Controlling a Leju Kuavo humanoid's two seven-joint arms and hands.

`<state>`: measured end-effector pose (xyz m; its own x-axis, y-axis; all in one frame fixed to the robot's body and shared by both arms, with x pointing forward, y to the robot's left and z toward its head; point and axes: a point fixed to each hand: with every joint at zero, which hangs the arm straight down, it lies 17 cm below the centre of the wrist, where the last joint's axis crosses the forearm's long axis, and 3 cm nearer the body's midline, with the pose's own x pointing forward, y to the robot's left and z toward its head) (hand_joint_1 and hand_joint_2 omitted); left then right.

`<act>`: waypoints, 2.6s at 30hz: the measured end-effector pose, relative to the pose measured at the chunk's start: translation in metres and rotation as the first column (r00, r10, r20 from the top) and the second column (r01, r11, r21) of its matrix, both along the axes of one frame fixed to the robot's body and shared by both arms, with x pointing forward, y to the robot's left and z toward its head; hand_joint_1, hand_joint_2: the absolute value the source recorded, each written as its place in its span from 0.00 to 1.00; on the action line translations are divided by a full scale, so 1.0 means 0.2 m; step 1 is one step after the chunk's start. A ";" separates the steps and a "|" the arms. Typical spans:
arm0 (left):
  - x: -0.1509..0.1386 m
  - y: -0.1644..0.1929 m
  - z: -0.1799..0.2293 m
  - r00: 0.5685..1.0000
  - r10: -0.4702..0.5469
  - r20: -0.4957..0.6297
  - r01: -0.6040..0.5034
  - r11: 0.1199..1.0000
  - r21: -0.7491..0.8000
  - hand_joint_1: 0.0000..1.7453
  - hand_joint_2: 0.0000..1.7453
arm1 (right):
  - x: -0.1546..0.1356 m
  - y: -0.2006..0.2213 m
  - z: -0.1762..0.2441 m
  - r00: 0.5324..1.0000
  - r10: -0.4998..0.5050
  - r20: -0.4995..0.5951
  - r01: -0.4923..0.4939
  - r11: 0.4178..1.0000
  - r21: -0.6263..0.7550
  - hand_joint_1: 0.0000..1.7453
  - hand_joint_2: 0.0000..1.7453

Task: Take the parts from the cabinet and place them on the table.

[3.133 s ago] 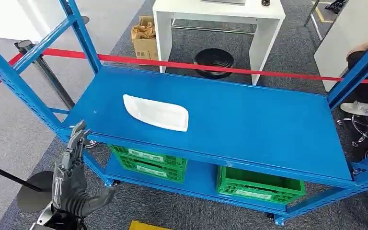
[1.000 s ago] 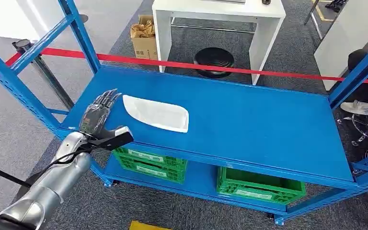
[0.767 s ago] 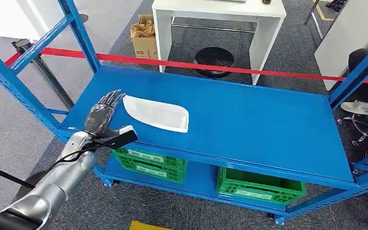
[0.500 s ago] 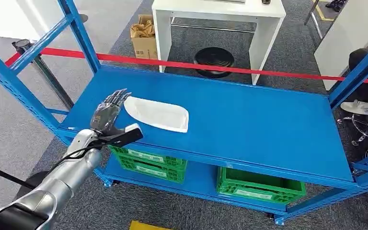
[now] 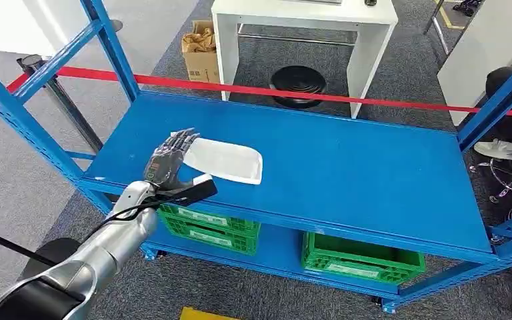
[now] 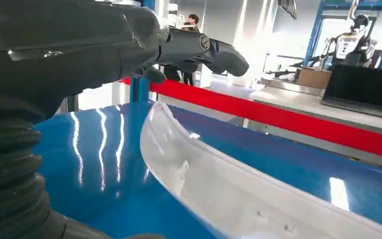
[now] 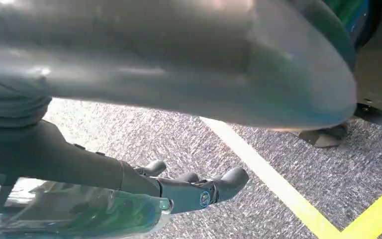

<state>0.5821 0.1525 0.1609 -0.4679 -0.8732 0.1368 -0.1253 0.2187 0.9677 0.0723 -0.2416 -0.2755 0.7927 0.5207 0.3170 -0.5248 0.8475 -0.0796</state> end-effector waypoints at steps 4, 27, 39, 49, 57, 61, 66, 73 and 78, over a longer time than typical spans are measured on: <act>-0.01 -0.02 -0.04 1.000 0.000 -0.021 0.000 1.000 0.001 0.00 1.00 | 0.00 0.01 0.00 1.000 0.002 0.004 -0.002 1.000 0.005 0.00 0.00; 0.02 -0.03 -0.12 0.995 0.040 -0.089 -0.036 0.998 0.046 0.00 1.00 | 0.00 0.05 0.01 1.000 0.006 0.002 -0.006 1.000 0.021 0.00 0.00; 0.05 0.01 -0.14 0.991 0.082 -0.108 -0.071 0.992 0.101 0.00 1.00 | 0.01 0.09 0.01 1.000 0.019 0.007 -0.020 0.999 0.035 0.00 0.00; 0.07 0.05 -0.15 0.987 0.110 -0.114 -0.095 0.987 0.127 0.00 1.00 | 0.02 0.11 0.02 0.999 0.039 0.012 -0.040 0.999 0.037 0.00 0.00; 0.08 0.06 -0.15 0.986 0.111 -0.123 -0.093 0.986 0.142 0.00 1.00 | 0.02 0.13 0.02 0.999 0.050 0.011 -0.051 0.998 0.042 0.00 0.00; 0.08 0.05 -0.16 0.986 0.110 -0.126 -0.091 0.985 0.145 0.00 1.00 | 0.02 0.15 0.02 0.998 0.055 0.010 -0.056 0.997 0.048 0.00 0.00; 0.07 0.01 -0.16 0.987 0.096 -0.132 -0.075 0.985 0.155 0.00 1.00 | 0.01 0.17 0.02 0.998 0.058 0.006 -0.058 0.997 0.055 0.00 0.00; 0.07 -0.01 -0.16 0.985 0.099 -0.140 -0.077 0.985 0.157 0.00 1.00 | -0.01 0.18 0.02 0.998 0.067 -0.009 -0.067 0.996 0.059 0.00 0.00; 0.07 0.00 -0.17 0.984 0.107 -0.142 -0.084 0.984 0.158 0.00 1.00 | -0.01 0.19 0.02 0.996 0.083 -0.012 -0.082 0.995 0.060 0.00 0.00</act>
<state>0.5965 0.1515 0.1277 -0.3656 -0.9287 0.0622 0.0099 0.0630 0.9980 0.0700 -0.2028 -0.2717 0.7523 0.5652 0.3385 -0.5941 0.8041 -0.0225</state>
